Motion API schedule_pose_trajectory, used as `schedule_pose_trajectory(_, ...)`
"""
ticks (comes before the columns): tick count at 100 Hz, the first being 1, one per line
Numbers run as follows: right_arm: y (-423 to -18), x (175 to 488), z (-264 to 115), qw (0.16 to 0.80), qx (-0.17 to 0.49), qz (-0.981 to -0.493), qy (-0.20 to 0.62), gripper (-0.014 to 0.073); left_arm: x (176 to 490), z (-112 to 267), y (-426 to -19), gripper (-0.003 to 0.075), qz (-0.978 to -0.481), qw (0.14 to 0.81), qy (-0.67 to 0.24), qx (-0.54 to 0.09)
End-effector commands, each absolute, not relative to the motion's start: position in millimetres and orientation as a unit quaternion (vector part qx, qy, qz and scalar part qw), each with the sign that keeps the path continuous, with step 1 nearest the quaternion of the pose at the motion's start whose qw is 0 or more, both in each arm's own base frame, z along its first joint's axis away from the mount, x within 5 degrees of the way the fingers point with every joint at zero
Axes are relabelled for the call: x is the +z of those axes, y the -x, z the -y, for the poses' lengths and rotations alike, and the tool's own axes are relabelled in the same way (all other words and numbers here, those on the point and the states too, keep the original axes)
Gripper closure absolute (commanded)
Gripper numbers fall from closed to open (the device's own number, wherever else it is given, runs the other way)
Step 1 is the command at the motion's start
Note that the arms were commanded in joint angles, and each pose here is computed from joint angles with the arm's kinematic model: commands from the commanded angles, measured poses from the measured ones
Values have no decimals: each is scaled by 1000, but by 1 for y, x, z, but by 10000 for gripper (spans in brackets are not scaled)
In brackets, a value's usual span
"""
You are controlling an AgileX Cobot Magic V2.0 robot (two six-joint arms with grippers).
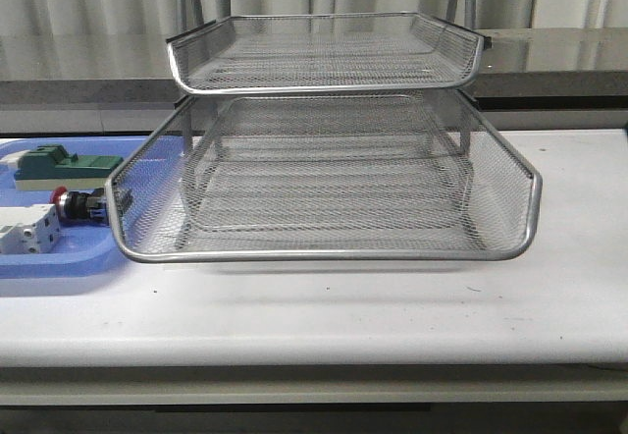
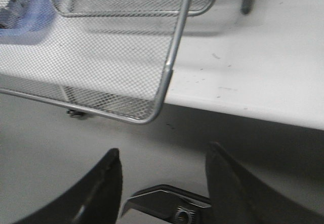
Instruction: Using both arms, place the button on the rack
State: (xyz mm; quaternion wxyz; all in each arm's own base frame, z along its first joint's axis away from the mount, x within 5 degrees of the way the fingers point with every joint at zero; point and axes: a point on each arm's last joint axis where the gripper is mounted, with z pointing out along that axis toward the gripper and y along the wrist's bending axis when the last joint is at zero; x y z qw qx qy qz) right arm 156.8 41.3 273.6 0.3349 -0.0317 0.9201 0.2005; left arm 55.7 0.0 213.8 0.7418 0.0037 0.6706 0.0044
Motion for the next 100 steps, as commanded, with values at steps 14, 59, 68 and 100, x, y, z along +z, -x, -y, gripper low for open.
schedule_pose_trajectory(14,-138,324,-20,402,81,-911,40,206,208,1,-54,740,-648,762,-3,-2)
schedule_pose_trajectory(59,-85,341,-10,444,34,-894,51,290,208,1,-54,740,-648,762,-3,-2)
schedule_pose_trajectory(68,-77,344,-10,463,34,-884,51,400,208,1,-54,740,-648,762,-3,-2)
schedule_pose_trajectory(100,-72,346,-10,476,34,-877,51,666,208,1,-54,740,-648,762,-3,-2)
